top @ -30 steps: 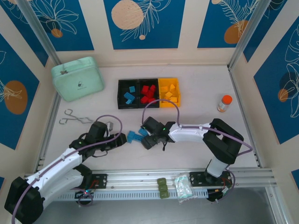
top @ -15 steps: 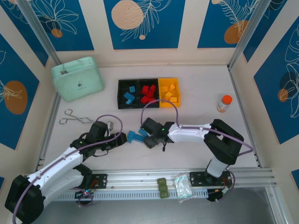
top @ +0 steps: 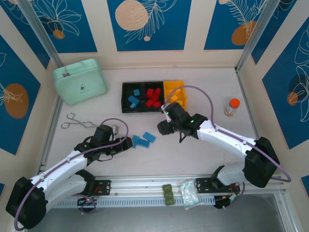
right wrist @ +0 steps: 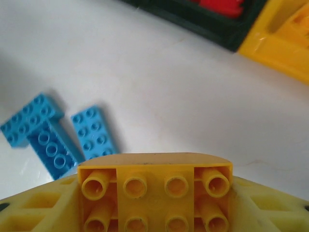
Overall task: Sort the legos into containers by color
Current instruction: Place the lego in the container.
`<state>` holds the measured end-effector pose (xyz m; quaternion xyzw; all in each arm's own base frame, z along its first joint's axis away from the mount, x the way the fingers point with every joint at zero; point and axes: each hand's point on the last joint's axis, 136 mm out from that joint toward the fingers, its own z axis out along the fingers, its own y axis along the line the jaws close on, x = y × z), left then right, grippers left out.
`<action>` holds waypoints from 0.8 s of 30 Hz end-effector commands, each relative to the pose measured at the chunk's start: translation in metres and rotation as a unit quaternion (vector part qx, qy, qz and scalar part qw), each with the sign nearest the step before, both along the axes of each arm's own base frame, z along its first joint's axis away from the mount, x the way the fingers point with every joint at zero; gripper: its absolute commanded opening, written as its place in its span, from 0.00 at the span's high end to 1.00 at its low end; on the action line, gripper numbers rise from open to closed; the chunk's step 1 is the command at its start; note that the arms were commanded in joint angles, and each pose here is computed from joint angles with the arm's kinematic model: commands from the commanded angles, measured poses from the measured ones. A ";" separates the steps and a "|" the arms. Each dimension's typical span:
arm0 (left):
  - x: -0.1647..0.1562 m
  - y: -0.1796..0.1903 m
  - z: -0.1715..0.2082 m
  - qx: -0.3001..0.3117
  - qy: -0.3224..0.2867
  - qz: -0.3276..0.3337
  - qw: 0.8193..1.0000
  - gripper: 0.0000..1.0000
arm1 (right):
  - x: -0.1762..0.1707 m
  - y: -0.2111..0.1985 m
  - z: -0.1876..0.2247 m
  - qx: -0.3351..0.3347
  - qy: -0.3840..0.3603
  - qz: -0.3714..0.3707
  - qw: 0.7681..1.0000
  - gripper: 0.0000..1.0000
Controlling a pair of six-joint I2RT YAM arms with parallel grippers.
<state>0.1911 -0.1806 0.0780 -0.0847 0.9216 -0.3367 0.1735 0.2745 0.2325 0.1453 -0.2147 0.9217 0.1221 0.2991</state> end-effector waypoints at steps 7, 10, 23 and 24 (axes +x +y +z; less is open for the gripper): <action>0.028 -0.039 0.053 -0.046 -0.061 -0.037 0.996 0.30 | 0.061 -0.031 0.041 0.064 0.032 -0.106 0.992 0.43; 0.033 -0.049 0.059 -0.047 -0.065 -0.048 0.996 0.30 | 0.091 -0.043 0.044 0.068 0.042 -0.146 0.986 0.43; 0.033 -0.063 0.061 -0.042 -0.068 -0.065 0.995 0.30 | 0.194 -0.055 0.013 0.061 0.104 -0.235 0.965 0.42; 0.033 -0.062 0.060 -0.041 -0.068 -0.065 0.995 0.30 | 0.198 -0.054 0.010 0.060 0.110 -0.236 0.964 0.42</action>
